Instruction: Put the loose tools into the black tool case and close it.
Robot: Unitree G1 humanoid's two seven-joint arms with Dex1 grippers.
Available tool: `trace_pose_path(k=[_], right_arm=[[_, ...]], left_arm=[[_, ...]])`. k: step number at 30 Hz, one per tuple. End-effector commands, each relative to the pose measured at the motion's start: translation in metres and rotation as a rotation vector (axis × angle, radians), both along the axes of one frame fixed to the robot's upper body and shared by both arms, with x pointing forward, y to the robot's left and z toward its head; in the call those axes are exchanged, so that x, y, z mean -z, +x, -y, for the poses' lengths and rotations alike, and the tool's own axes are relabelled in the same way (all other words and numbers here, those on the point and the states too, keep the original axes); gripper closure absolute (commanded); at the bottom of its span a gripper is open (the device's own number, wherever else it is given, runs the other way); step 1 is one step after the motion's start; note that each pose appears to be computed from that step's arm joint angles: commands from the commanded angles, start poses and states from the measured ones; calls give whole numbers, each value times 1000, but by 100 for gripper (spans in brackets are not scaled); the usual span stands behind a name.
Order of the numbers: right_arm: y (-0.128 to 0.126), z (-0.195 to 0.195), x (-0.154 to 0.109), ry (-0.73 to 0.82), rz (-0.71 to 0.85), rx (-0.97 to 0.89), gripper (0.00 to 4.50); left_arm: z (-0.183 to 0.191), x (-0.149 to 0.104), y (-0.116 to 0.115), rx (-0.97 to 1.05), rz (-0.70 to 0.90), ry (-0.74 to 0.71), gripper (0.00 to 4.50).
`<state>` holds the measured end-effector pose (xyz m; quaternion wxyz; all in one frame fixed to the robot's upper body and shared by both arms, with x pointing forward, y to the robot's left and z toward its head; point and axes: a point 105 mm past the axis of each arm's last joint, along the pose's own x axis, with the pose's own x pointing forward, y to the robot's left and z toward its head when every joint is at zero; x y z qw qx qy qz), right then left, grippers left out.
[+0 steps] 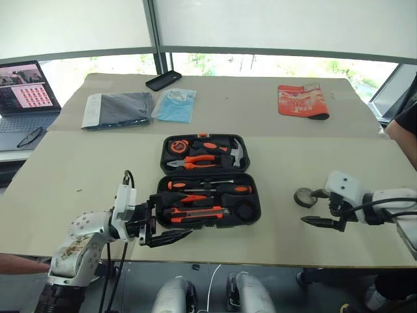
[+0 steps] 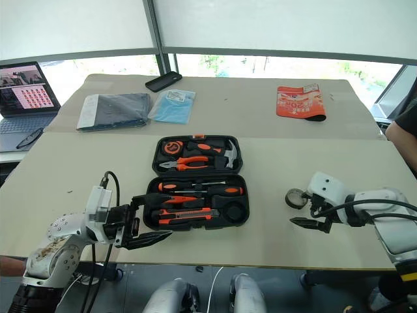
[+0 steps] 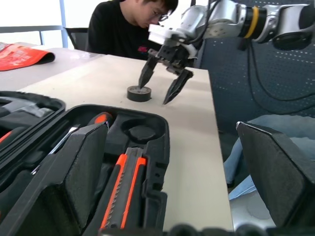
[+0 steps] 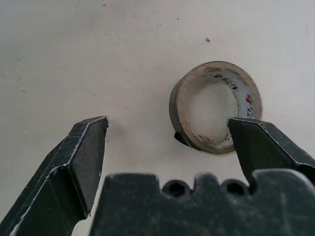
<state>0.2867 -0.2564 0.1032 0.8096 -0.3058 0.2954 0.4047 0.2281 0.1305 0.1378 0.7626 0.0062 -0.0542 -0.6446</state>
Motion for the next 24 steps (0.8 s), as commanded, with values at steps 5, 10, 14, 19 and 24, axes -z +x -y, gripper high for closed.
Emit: trace_pose_path(k=[5,10,14,19,24], right_arm=[[11,-7,-4,-37,28,-47,263],[17,-18,-17,-20,63,-121,434],[11,-39,-34,43,50,-260,447],[-22,-118,-62,286,-44,-516,447],[-33,-149,-52,319,-103,-573,447]], left_arm=[[5,-11,-5,30,59,3,0],[5,-10,-4,27,55,12,0],[0,-8,-6,21,50,23,0],[-10,-5,-10,3,52,50,0],[-15,-1,-11,-19,51,67,0]])
